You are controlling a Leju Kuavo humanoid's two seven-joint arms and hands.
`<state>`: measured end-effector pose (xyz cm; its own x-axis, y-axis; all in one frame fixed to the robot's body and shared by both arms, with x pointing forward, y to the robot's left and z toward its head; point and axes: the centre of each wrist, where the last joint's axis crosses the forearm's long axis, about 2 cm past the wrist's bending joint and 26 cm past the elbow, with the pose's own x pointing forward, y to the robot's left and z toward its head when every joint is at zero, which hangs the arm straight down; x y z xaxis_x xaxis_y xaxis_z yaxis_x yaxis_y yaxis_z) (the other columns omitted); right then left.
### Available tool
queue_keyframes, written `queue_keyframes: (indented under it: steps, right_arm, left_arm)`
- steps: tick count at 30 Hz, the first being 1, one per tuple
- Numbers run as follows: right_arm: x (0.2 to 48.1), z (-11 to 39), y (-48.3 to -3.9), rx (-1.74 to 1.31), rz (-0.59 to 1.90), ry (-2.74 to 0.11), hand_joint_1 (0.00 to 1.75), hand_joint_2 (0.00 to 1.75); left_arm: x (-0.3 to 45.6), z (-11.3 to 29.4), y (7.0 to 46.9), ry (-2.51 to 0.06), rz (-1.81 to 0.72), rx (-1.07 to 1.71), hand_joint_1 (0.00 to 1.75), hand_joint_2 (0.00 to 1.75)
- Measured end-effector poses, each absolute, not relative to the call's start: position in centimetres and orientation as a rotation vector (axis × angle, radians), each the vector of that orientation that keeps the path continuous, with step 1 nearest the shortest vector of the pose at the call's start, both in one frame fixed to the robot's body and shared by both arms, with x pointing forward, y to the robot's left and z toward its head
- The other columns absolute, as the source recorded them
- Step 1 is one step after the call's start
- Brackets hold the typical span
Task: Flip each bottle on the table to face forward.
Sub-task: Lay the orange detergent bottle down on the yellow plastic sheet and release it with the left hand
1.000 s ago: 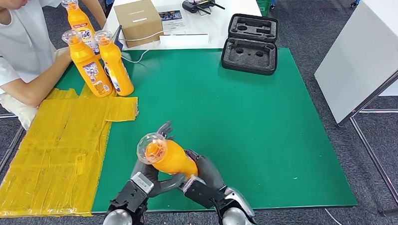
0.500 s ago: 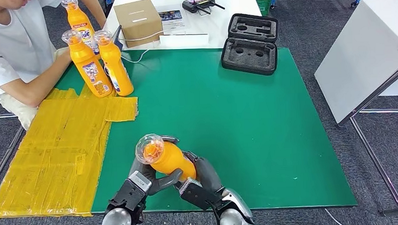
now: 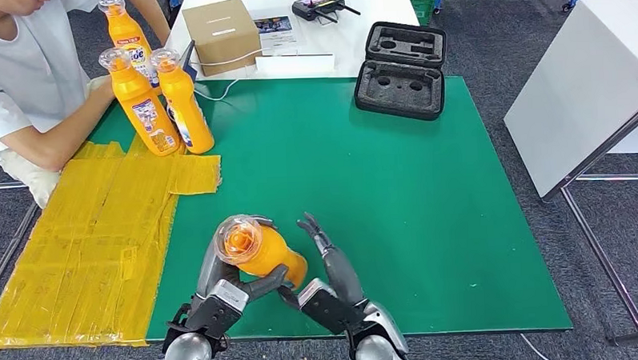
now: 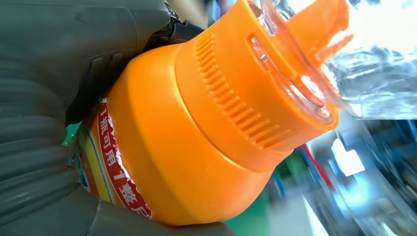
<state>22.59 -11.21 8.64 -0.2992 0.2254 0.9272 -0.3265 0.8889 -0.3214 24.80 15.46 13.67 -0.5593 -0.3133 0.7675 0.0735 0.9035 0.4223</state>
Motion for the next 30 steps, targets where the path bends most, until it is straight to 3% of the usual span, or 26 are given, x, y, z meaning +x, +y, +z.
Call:
queue_keyframes:
  steps: [3, 11, 14, 20, 30]
  right_arm:
    - [22.8, 9.5, -11.9, 0.100, 0.456, -1.801, 0.00, 0.00]
    - [22.7, 10.4, -12.8, 0.096, 0.399, -1.832, 0.00, 0.00]
    - [22.3, 11.0, -13.1, 0.099, 0.349, -1.868, 0.00, 0.00]
    - [21.8, 14.2, -14.5, 0.233, 0.208, -1.982, 0.00, 0.00]
    - [23.3, 17.8, -15.3, 0.298, 0.163, -2.171, 0.00, 0.00]
  left_arm:
    - [25.2, 14.2, 16.4, -2.169, -0.564, 0.408, 1.75, 1.75]
    - [25.5, 14.3, 17.3, -2.171, -0.590, 0.518, 1.75, 1.75]
    - [25.8, 14.7, 17.9, -2.127, -0.731, 0.821, 1.75, 1.75]
    - [29.9, 14.4, 21.9, -1.693, -1.033, 1.497, 1.75, 1.75]
    - [39.4, 12.4, 28.7, -1.187, -1.551, 1.736, 1.75, 1.75]
